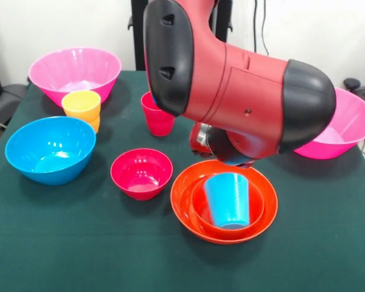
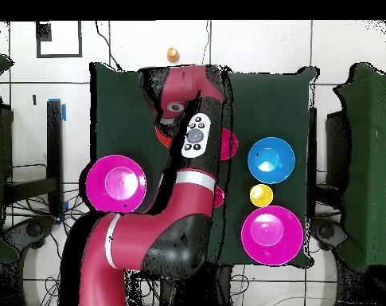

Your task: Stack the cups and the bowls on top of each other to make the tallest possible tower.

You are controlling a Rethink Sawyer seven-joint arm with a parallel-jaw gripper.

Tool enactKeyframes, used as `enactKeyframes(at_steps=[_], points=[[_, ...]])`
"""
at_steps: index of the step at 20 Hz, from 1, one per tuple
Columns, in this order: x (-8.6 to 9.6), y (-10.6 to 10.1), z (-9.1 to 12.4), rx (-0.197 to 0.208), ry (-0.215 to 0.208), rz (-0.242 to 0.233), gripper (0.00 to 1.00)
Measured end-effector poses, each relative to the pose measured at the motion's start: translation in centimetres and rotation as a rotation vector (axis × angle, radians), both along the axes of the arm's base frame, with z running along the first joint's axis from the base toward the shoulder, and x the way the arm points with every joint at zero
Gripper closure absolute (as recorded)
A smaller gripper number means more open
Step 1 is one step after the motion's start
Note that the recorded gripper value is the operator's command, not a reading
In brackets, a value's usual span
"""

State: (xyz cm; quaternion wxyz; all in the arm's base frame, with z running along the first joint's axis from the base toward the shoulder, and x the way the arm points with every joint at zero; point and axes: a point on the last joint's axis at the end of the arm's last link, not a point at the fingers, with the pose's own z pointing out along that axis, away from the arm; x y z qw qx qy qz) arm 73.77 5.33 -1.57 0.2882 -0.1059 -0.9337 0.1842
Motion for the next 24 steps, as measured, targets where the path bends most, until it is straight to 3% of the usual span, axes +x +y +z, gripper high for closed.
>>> enactKeyframes(at_steps=[9, 10, 11, 12, 15, 19, 22, 24], points=[[-0.3, 0.4, -1.6, -0.003, 0.010, 0.013, 1.00], [-0.2, 0.4, -1.9, 0.000, -0.009, 0.019, 1.00], [0.4, 0.2, -2.4, 0.006, -0.067, 0.037, 1.00], [0.9, 0.1, -2.8, 0.012, -0.124, 0.054, 0.00], [1.4, 0.0, -2.8, 0.015, -0.171, 0.066, 0.00], [2.9, -0.7, -2.2, 0.017, -0.298, 0.097, 0.00], [3.7, -1.0, -1.8, 0.016, -0.372, 0.116, 0.00], [3.9, -1.2, -1.6, 0.016, -0.395, 0.121, 0.00]])
